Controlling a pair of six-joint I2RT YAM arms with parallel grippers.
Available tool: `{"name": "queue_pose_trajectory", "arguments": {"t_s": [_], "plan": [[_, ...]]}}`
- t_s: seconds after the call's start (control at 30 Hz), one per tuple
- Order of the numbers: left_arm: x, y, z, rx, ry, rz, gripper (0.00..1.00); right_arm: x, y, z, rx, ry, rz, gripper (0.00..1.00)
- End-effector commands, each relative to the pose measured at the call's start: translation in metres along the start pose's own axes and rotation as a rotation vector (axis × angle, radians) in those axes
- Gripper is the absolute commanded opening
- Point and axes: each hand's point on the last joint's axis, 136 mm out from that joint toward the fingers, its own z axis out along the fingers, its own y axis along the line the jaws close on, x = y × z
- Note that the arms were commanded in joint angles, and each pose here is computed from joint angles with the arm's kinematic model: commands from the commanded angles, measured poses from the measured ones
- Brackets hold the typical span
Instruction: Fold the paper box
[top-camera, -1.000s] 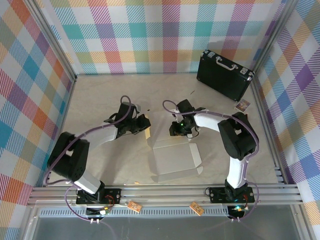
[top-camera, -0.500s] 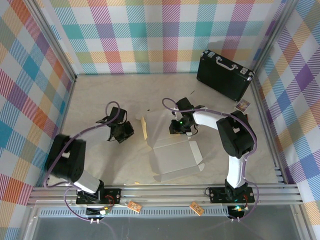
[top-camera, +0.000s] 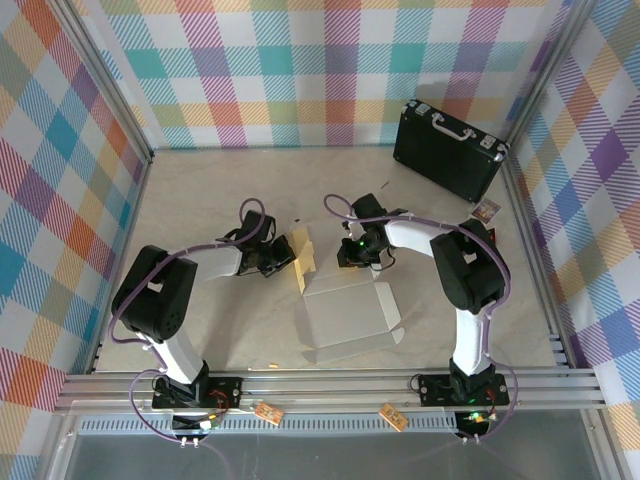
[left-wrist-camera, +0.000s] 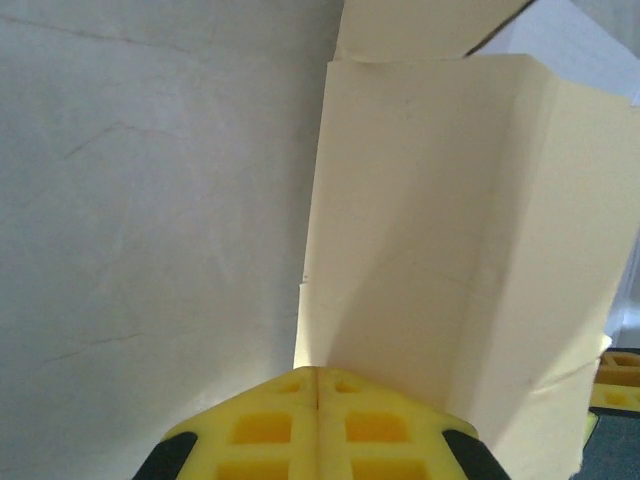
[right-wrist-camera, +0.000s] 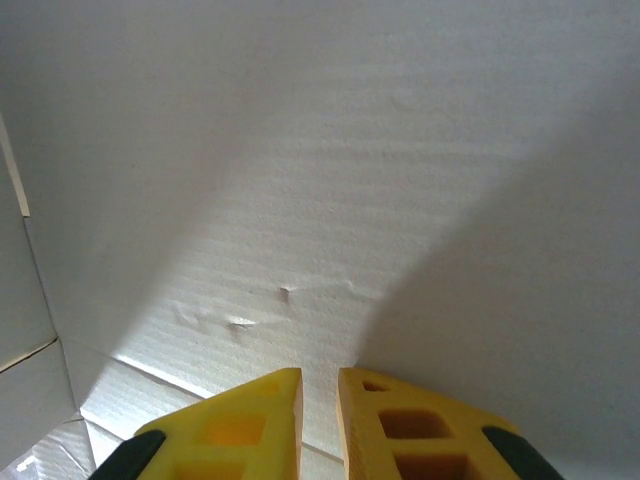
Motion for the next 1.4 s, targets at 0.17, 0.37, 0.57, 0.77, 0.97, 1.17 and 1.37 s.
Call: {"name": "queue_pose_trajectory", "arguments": {"t_s": [0.17, 0.37, 0.57, 0.77, 0.97, 1.17, 1.37], "plan": [[0.007, -0.044, 0.023, 0.098, 0.056, 0.095, 0.00, 0.028, -0.015, 0.027, 0.046, 0.117, 0.020, 0.18], [0.025, -0.031, 0.055, -0.003, 0.136, 0.151, 0.00, 0.031, -0.013, 0.030, 0.047, 0.131, 0.013, 0.18], [0.044, -0.005, 0.064, -0.231, 0.207, 0.282, 0.00, 0.031, -0.010, 0.032, 0.049, 0.137, 0.004, 0.18], [0.039, -0.012, 0.040, -0.255, 0.156, 0.329, 0.00, 0.032, -0.011, 0.032, 0.054, 0.137, 0.004, 0.18], [0.026, -0.030, 0.020, -0.233, 0.107, 0.333, 0.00, 0.031, -0.011, 0.031, 0.057, 0.134, 0.003, 0.18], [0.024, -0.047, 0.013, -0.139, 0.090, 0.312, 0.00, 0.031, -0.010, 0.030, 0.056, 0.132, 0.001, 0.18], [0.036, -0.043, 0.028, -0.111, 0.156, 0.298, 0.00, 0.030, -0.010, 0.029, 0.054, 0.129, 0.002, 0.18]]}}
